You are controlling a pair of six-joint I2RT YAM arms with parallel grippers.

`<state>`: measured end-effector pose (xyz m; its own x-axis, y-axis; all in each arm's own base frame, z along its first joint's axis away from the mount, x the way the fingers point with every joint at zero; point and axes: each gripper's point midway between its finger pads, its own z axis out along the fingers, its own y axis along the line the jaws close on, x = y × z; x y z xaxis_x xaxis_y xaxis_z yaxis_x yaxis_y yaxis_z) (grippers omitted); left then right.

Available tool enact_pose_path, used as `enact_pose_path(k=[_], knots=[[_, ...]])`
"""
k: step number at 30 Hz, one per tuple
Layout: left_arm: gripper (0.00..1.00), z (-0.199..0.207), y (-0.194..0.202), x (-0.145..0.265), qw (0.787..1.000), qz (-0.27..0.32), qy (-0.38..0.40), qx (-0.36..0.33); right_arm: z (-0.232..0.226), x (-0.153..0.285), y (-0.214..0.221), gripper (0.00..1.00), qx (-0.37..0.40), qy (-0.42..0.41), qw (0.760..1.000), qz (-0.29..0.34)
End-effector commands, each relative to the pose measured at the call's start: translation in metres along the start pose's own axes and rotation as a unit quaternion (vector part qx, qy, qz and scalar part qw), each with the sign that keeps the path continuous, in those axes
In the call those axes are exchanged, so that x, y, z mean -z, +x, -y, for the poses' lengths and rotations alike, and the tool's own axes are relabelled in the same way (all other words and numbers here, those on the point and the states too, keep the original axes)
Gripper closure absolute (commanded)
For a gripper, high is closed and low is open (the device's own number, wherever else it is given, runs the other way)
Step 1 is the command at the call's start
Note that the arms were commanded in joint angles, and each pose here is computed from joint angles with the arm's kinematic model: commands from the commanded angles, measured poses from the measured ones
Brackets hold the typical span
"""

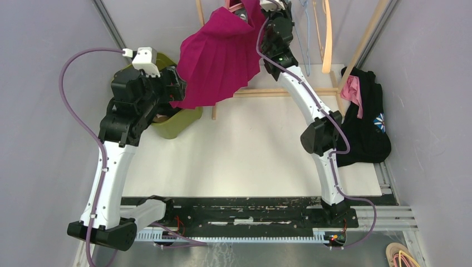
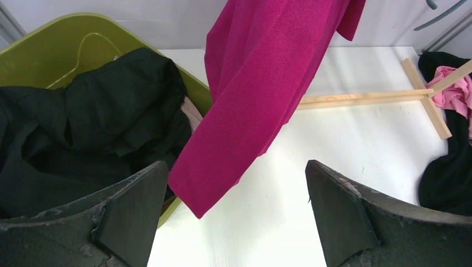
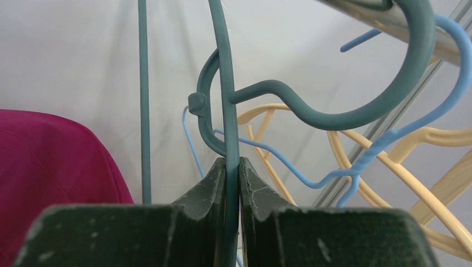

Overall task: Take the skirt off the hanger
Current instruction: Place the hanger at the clothesline.

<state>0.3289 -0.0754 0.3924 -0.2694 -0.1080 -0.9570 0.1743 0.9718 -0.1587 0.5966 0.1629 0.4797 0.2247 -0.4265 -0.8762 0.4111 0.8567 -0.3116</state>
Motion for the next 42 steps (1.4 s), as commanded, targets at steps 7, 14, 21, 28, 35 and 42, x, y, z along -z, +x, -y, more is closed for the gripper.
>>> enact_pose_path(k=[7, 14, 21, 28, 35, 42], knots=[[0.01, -0.002, -0.007, 0.004, 1.000, 0.015, -0.006, -0.010, -0.028, 0.013, 0.023, 0.99, 0.064, -0.116, 0.991, -0.037], [0.01, 0.008, -0.008, 0.006, 1.000, 0.016, 0.008, -0.012, -0.013, 0.027, 0.017, 0.99, 0.087, -0.151, 0.983, -0.059], [0.01, 0.018, -0.012, 0.012, 0.999, 0.021, 0.021, -0.012, 0.016, 0.031, -0.005, 0.87, 0.047, -0.142, 0.986, -0.072], [0.01, 0.019, -0.013, 0.018, 0.999, 0.024, 0.023, -0.011, 0.032, 0.033, -0.031, 0.59, 0.006, -0.146, 0.987, -0.061], [0.01, 0.018, -0.010, 0.022, 0.999, 0.023, 0.023, -0.008, 0.041, 0.035, -0.045, 0.26, -0.016, -0.148, 0.988, -0.052], [0.01, 0.010, 0.000, 0.019, 1.000, 0.013, 0.004, -0.015, 0.070, 0.049, -0.080, 0.17, -0.055, -0.158, 0.985, -0.027]])
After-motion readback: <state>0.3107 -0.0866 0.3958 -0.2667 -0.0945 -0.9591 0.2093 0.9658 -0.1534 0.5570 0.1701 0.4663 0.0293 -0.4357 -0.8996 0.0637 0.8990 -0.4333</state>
